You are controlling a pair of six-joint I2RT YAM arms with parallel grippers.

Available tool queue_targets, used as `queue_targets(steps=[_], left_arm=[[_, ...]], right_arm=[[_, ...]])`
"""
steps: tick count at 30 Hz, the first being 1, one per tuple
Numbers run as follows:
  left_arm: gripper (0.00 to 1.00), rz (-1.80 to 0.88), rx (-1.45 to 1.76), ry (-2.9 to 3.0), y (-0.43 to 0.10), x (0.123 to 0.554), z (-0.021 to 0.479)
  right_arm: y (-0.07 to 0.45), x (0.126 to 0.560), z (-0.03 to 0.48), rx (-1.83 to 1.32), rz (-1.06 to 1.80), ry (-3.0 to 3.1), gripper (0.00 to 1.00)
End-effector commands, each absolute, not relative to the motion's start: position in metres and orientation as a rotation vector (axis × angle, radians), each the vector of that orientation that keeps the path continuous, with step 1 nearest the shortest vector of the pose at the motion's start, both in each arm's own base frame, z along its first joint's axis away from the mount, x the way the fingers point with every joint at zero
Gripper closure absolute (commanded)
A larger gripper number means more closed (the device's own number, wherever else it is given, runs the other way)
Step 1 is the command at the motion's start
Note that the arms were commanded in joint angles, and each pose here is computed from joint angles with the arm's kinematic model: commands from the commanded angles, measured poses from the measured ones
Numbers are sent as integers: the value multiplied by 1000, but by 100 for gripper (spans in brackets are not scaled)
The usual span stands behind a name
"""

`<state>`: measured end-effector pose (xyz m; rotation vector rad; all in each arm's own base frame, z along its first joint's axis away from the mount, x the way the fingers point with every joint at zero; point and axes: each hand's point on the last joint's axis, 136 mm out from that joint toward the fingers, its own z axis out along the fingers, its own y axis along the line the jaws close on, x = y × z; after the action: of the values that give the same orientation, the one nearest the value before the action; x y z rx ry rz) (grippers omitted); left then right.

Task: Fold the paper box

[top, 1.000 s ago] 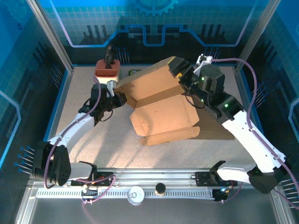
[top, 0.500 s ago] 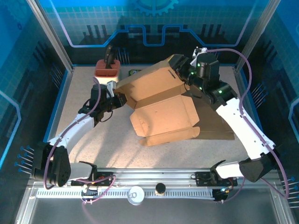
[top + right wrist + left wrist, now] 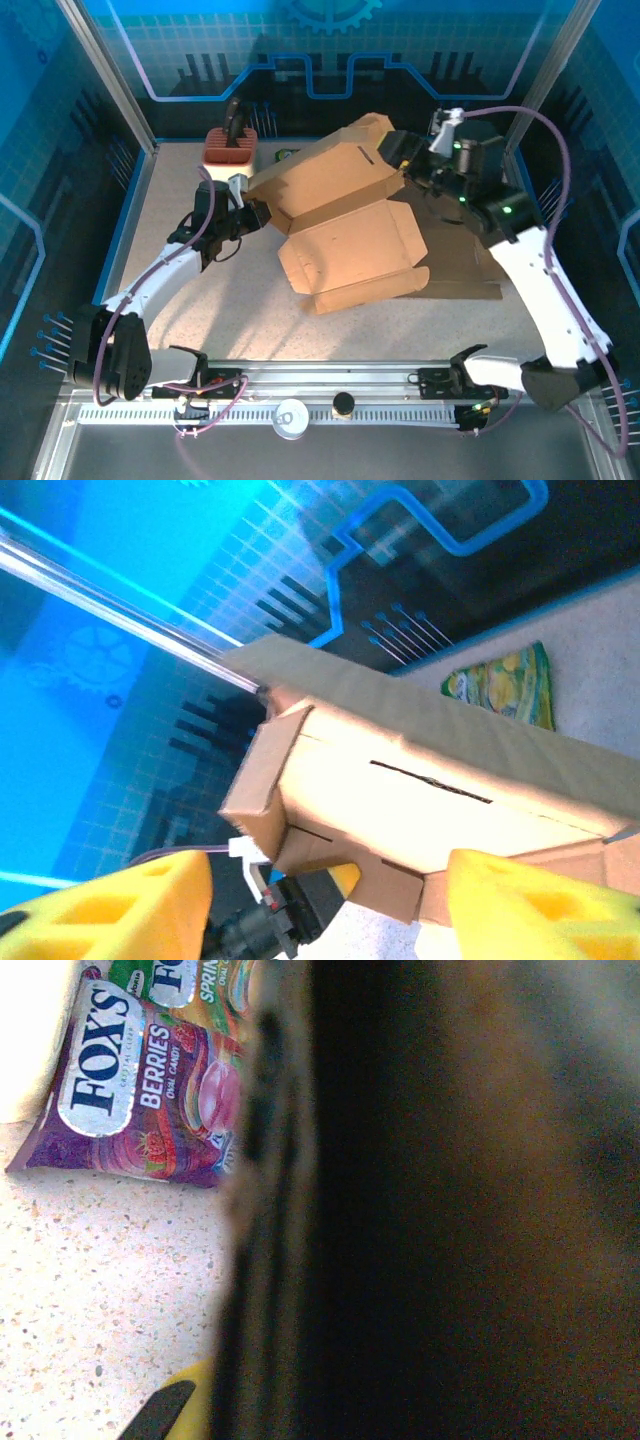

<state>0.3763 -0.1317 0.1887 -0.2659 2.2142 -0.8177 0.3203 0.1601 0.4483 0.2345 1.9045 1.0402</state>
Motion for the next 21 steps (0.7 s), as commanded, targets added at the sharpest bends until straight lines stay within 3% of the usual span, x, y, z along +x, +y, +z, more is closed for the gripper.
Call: queue_targets(steps=[1, 6, 10, 14, 21], left_arm=[[100, -857, -278, 2194, -134, 385, 205], [100, -926, -277, 2203, -136, 390, 208], [100, -1002, -267, 2228, -141, 392, 211], [100, -1078, -251, 2242, -146, 392, 210], [100, -1144, -212, 2267, -154, 395, 204]], right_arm=[[151, 290, 482, -23, 1098, 1780, 30], [119, 291, 508, -103, 1151, 1631, 31], [99, 325, 493, -106, 1213, 1614, 34], [101, 348, 476, -170, 1275, 1642, 28], [120, 370, 458, -289, 1386, 1684, 30]])
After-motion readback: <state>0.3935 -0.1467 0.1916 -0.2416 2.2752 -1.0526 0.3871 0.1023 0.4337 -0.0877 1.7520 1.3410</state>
